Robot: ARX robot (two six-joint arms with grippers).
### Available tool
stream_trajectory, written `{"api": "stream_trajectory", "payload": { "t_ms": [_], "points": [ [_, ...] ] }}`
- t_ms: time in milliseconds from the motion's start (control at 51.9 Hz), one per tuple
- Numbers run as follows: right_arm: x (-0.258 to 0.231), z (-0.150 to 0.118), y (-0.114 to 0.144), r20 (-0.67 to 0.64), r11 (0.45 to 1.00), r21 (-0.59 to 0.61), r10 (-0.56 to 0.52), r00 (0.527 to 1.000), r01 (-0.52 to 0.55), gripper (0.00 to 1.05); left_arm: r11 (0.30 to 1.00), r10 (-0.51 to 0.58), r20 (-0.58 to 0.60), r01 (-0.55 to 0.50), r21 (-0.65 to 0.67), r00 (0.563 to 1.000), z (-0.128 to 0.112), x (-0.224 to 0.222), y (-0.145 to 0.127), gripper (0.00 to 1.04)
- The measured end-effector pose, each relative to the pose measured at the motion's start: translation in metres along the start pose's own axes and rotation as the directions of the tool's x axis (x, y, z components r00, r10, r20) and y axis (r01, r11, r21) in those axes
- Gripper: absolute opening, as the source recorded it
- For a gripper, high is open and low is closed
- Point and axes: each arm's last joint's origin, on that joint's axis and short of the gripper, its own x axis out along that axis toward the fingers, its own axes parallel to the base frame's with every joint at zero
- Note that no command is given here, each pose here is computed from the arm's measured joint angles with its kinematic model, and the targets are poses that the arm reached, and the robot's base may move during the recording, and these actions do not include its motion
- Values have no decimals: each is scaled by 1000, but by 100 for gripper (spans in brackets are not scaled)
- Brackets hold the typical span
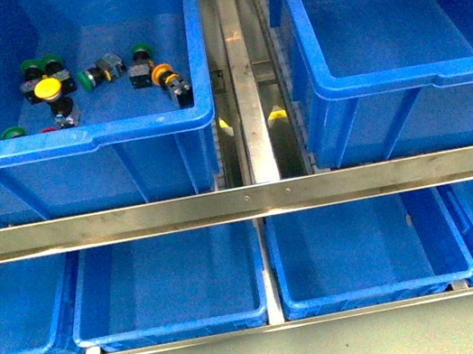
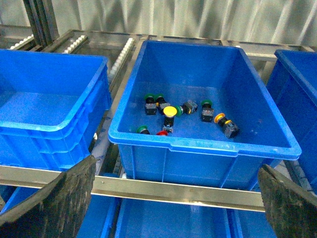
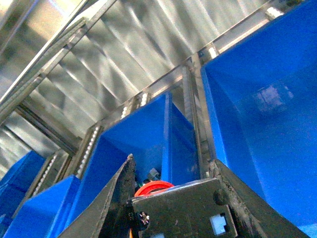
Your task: Pick red and yellow buttons and place in box
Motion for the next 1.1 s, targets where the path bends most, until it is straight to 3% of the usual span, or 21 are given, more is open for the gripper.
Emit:
{"api": "stream_trajectory", "payload": {
  "t_ms": [1098],
  "points": [
    [-11,9,-21,23,993,-46,-108,994,109,38,1000,-2,-1,2,0,1000,0,0,0,97]
  ]
}}
